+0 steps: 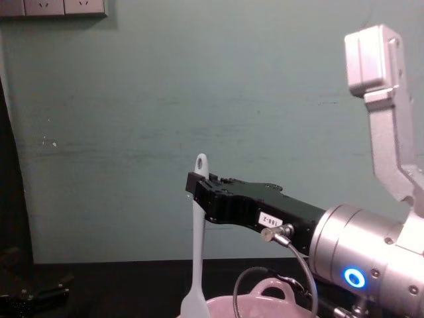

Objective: Use the one hand to pick up the spoon and stir the clear water in the bowl.

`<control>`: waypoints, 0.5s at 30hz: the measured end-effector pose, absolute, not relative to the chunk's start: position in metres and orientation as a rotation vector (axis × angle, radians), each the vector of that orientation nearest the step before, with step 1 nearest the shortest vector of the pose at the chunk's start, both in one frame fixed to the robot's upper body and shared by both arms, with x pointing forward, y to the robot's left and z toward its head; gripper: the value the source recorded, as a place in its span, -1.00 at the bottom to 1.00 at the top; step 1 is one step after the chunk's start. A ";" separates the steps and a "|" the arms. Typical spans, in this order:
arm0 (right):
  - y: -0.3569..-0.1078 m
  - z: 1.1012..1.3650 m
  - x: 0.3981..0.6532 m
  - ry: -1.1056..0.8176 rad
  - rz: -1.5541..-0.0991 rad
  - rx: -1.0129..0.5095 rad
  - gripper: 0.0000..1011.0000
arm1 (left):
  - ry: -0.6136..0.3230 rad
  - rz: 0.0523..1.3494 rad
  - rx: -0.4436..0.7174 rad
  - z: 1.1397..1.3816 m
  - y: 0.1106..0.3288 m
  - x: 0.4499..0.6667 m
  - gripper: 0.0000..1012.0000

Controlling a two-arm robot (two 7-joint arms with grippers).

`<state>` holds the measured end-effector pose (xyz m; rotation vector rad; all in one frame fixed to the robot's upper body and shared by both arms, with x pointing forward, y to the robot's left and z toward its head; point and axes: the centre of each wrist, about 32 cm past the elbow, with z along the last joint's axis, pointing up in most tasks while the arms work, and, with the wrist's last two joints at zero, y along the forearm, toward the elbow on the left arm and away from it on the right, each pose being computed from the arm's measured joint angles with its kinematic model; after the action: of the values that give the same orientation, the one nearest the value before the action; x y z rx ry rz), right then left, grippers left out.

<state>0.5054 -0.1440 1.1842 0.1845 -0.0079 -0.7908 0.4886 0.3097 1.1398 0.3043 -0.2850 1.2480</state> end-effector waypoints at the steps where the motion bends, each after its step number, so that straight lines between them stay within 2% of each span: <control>1: -0.144 1.184 0.509 -0.008 -0.795 0.184 -0.78 | -0.285 1.248 0.304 1.140 0.310 0.489 1.00; 9: -0.153 1.181 0.527 -0.013 -0.842 0.170 -0.78 | -0.285 1.248 0.304 1.140 0.310 0.489 1.00; 15: -0.171 1.179 0.532 -0.010 -0.912 0.174 -0.78 | -0.285 1.248 0.304 1.140 0.310 0.489 1.00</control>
<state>0.5323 -0.1713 1.1787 0.1744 -0.0104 -0.9120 0.4886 0.3097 1.1398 0.3045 -0.2851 1.2479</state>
